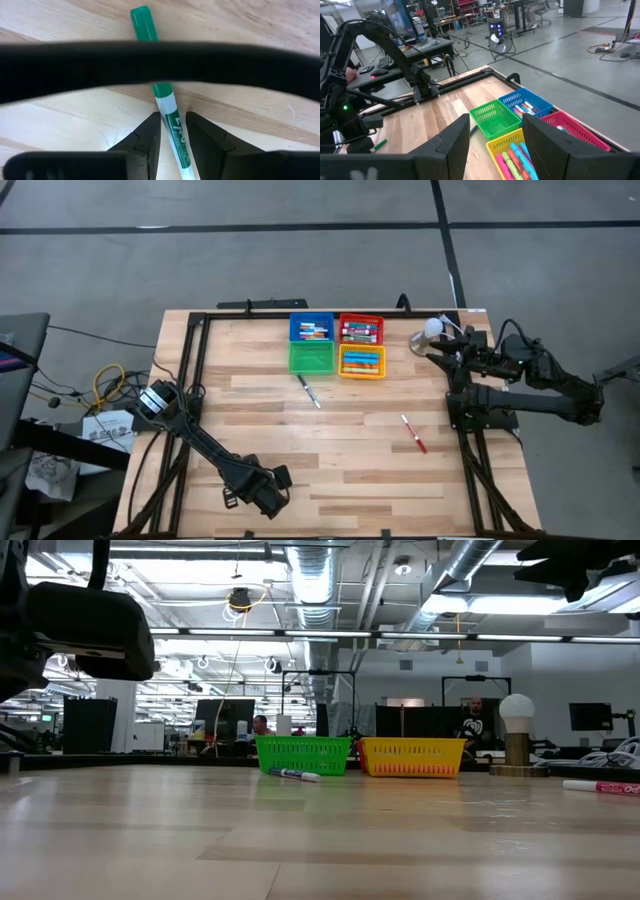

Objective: Pick & Place Markers
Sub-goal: Put the small green marker pen into the green bin

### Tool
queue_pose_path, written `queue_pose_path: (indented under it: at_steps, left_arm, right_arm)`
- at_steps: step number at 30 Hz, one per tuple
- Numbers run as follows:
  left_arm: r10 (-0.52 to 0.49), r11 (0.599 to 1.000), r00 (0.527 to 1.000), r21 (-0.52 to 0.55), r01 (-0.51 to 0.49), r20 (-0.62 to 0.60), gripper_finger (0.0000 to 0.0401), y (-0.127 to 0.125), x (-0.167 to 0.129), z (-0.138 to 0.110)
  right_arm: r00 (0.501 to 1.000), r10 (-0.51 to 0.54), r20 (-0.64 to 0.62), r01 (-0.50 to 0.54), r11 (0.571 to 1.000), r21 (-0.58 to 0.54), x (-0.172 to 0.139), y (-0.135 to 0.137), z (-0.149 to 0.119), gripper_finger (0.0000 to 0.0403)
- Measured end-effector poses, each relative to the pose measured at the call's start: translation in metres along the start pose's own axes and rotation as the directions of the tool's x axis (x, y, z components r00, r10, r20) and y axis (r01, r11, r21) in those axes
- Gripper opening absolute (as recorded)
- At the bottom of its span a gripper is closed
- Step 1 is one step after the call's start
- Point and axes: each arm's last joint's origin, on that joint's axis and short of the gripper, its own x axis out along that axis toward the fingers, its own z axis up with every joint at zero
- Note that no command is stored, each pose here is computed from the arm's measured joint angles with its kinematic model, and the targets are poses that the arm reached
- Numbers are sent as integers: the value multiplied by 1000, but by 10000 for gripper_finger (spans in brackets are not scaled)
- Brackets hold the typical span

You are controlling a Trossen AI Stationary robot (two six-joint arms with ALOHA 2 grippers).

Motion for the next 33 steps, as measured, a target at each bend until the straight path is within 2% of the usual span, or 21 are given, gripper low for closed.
queue_pose_path:
  at_steps: [33]
  left_arm:
    - [12, 998, 999, 55, -14, 36, 96, 3, 0, 2]
  right_arm:
    - [1000, 0, 0, 0, 1000, -6, 0, 0, 0, 170]
